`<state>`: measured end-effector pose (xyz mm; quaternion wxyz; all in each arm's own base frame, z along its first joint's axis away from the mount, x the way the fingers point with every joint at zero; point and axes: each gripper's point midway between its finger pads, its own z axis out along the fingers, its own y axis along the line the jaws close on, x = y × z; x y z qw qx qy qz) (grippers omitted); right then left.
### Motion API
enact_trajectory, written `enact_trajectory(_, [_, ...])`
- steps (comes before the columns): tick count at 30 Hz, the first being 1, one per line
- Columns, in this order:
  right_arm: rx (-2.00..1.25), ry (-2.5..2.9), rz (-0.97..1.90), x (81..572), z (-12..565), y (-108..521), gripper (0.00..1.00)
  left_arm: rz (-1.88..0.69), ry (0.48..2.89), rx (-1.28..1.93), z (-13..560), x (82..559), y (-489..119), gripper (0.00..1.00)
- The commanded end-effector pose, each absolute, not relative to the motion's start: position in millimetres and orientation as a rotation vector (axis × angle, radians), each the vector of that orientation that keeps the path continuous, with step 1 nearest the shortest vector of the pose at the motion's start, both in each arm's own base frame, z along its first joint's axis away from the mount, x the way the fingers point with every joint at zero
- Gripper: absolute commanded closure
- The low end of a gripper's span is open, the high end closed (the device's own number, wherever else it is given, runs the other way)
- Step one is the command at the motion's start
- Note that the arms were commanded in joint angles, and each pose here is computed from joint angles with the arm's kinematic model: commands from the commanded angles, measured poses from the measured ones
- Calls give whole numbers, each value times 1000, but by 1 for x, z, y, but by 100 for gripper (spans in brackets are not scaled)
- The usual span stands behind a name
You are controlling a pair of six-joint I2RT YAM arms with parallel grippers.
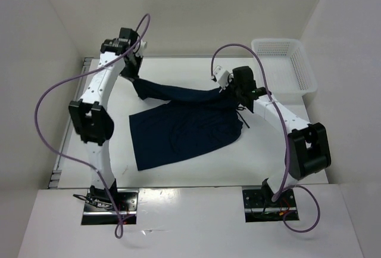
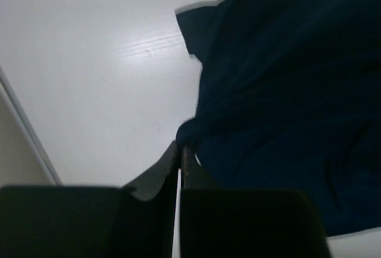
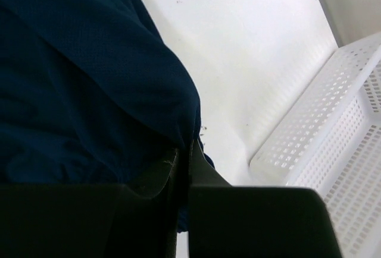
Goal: Fold and stack the shorts
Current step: Fold the shorts
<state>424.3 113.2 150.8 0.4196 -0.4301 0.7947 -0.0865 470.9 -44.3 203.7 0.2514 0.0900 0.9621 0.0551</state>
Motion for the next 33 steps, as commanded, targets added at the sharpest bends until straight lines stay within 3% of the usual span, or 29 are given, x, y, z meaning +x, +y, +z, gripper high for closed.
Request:
enact_trajectory(1, [-1059, 1909, -256, 411, 190, 107, 100, 12, 2447, 294, 236, 441, -69, 100])
enact_trajectory(9, [-1209, 1876, -179, 362, 176, 121, 100, 13, 2489, 281, 208, 372, -51, 100])
enact_trajectory(21, [-1380, 1860, -89, 321, 165, 121, 100, 64, 2491, 276, 245, 302, -35, 100])
enact_trajectory(27, [-1533, 1836, -28, 293, 139, 123, 100, -8, 2664, 374, 194, 235, -42, 100])
enact_trajectory(33, [-1664, 1815, -15, 275, 105, 129, 100, -35, 2801, 493, 133, 201, -52, 99])
